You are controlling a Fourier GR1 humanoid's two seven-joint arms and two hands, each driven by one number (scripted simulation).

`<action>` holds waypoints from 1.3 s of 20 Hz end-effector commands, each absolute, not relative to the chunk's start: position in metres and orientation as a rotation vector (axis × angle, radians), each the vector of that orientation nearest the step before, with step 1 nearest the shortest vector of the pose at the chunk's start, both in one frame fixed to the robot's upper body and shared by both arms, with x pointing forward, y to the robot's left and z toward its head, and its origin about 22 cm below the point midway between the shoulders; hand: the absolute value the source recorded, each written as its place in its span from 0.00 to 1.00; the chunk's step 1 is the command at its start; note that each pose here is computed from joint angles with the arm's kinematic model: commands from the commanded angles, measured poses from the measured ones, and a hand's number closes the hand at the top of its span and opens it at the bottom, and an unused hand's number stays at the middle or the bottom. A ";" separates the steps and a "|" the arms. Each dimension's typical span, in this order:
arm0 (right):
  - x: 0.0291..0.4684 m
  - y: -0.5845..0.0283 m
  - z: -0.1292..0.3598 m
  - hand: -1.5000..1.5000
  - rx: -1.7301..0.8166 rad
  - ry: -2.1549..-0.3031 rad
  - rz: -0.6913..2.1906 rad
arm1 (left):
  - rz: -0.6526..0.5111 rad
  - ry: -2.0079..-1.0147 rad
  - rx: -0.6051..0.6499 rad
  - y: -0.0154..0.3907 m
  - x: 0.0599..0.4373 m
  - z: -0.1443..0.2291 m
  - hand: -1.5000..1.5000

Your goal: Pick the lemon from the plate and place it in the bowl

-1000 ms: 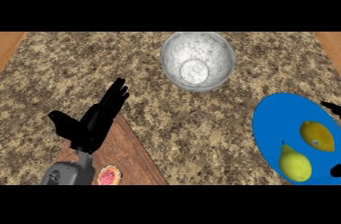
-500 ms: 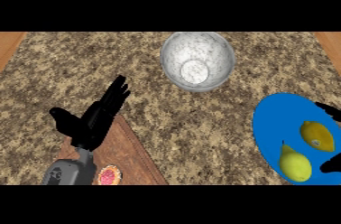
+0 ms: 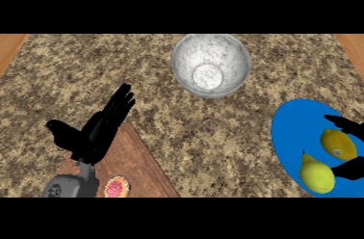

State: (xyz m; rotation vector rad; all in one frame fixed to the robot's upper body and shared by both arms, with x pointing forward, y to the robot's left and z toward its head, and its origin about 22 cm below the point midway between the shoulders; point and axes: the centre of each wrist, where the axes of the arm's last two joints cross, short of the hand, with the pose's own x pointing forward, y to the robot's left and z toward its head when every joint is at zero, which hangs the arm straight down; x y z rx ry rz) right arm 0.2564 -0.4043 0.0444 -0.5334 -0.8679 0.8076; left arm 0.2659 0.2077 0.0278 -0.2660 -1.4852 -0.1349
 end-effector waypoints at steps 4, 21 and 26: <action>0.268 -0.413 0.029 1.00 -0.543 -0.984 0.838 | -0.127 -1.482 -0.290 0.200 0.272 0.018 0.50; 0.292 -0.200 0.044 1.00 -0.659 -1.199 1.340 | -0.175 -1.479 -0.301 0.194 0.270 0.024 0.50; 0.268 -0.069 0.064 1.00 -0.829 -1.249 1.458 | -0.173 -1.474 -0.306 0.180 0.272 0.024 0.50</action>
